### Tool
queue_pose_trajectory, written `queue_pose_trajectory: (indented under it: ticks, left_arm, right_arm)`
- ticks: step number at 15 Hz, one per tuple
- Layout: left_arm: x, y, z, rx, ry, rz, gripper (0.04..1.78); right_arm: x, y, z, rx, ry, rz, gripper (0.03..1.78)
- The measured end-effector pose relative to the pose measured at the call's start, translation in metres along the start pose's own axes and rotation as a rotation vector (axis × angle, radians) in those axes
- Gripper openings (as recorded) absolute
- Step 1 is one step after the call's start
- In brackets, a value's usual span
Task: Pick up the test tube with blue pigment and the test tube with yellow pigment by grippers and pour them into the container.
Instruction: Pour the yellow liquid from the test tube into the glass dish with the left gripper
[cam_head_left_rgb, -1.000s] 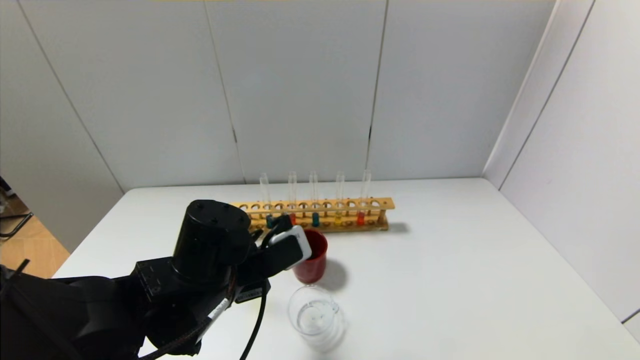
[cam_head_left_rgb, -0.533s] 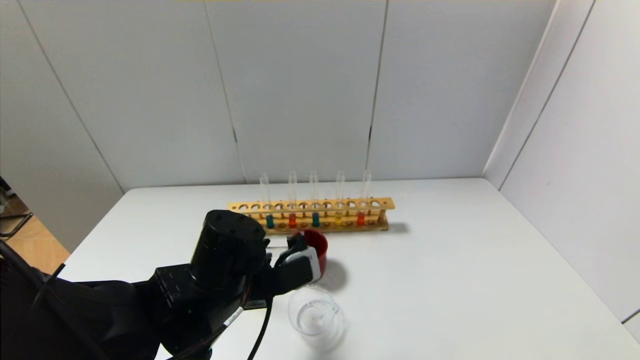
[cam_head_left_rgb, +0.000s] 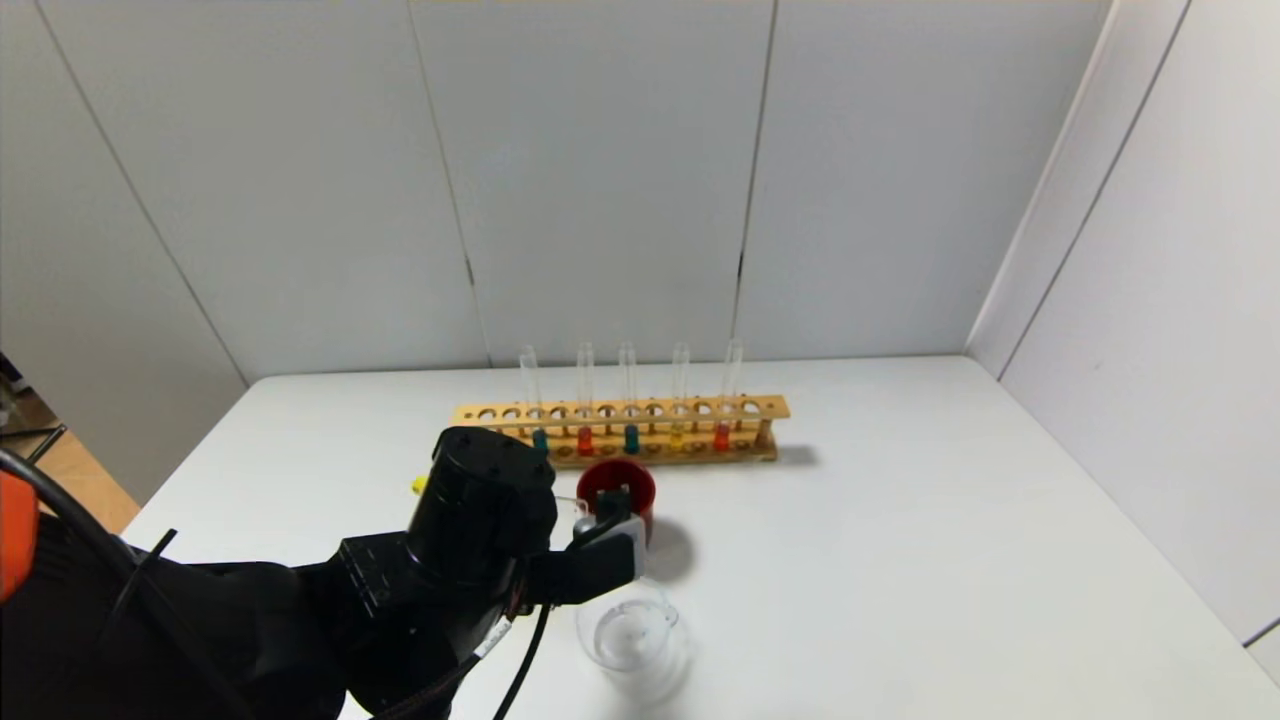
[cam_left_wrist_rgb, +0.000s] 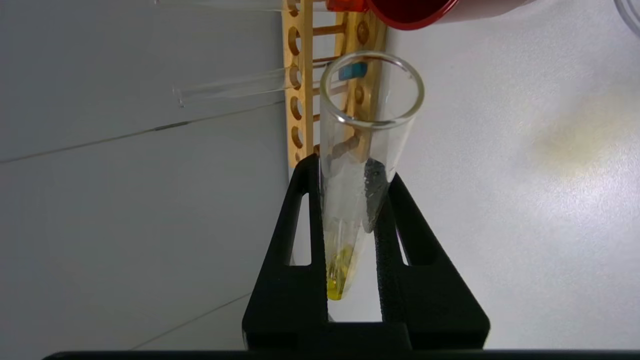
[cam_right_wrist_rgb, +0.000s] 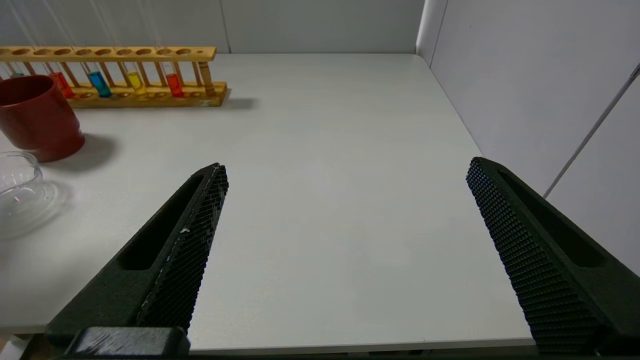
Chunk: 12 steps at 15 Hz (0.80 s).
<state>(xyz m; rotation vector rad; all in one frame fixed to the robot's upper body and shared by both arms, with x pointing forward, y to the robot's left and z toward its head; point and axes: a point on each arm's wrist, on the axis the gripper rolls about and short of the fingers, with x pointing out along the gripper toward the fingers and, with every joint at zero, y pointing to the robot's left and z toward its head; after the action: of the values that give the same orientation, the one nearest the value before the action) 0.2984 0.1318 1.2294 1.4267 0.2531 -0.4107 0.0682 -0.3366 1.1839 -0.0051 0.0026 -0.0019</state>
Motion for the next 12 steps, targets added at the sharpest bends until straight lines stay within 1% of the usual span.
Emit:
queue_pose_trajectory:
  ticks: [6,9,12]
  left_arm:
    - [0.002,-0.014,0.02,0.049,0.009,-0.003,0.32]
    - [0.004,-0.02,0.019,0.067,0.04,-0.006,0.32]
    - [0.005,-0.023,0.019,0.084,0.045,-0.017,0.32]
  right_arm:
    - [0.0,0.0,0.0,0.0,0.0,0.0,1.74]
    - [0.0,0.0,0.0,0.0,0.0,0.0,1.74]
    - [0.0,0.0,0.0,0.0,0.0,-0.001,1.74]
